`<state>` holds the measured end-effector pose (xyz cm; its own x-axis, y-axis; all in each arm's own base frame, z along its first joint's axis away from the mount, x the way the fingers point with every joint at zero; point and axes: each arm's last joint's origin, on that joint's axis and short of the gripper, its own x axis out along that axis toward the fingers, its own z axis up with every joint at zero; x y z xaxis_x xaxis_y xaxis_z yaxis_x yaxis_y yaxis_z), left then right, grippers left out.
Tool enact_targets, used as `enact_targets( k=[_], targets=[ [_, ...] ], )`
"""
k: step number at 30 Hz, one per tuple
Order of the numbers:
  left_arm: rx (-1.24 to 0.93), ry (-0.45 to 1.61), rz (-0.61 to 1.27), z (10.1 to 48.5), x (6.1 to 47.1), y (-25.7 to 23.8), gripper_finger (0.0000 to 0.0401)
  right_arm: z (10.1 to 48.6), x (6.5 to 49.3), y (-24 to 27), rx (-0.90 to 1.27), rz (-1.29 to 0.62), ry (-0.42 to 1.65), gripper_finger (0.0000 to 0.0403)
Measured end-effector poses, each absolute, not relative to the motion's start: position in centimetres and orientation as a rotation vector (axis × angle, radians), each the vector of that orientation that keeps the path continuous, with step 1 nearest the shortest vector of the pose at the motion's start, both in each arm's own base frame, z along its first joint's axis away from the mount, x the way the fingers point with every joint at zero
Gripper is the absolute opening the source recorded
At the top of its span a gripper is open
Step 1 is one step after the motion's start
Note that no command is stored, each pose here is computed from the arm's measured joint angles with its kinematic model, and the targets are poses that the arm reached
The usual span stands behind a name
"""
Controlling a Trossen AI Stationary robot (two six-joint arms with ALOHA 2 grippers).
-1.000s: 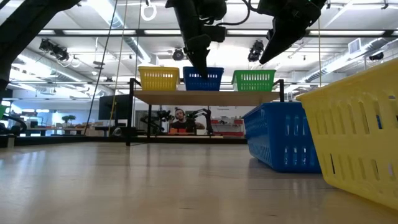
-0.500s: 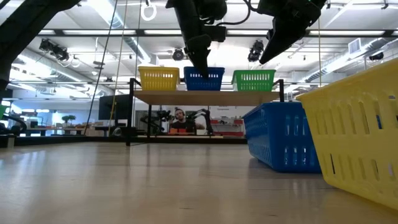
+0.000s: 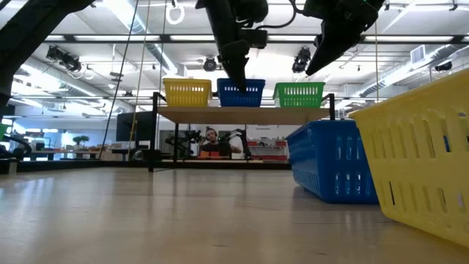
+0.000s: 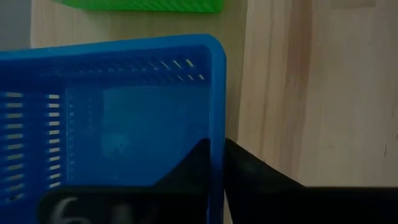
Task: Stack baskets on shelf by color
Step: Stack the left blue basket on the other blue basket on the shelf, then stack the right green basket on the other green basket on the shelf
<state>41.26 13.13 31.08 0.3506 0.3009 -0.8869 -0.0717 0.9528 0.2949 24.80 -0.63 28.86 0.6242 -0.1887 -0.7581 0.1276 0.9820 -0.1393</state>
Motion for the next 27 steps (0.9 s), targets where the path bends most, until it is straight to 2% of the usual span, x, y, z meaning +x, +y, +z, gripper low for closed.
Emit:
enact_targets(
  k=[15, 27],
  targets=[
    [0.268, 1.199, 0.309, 31.8, 41.0, 12.4, 0.0114, 28.8, 24.8, -0.6, -0.074, -0.181, 0.881, 0.0107],
    [0.285, 1.134, 0.364, 34.4, 39.8, 11.7, 0.0142, 28.9, 24.8, -0.6, -0.074, -0.181, 0.881, 0.0107]
  ],
)
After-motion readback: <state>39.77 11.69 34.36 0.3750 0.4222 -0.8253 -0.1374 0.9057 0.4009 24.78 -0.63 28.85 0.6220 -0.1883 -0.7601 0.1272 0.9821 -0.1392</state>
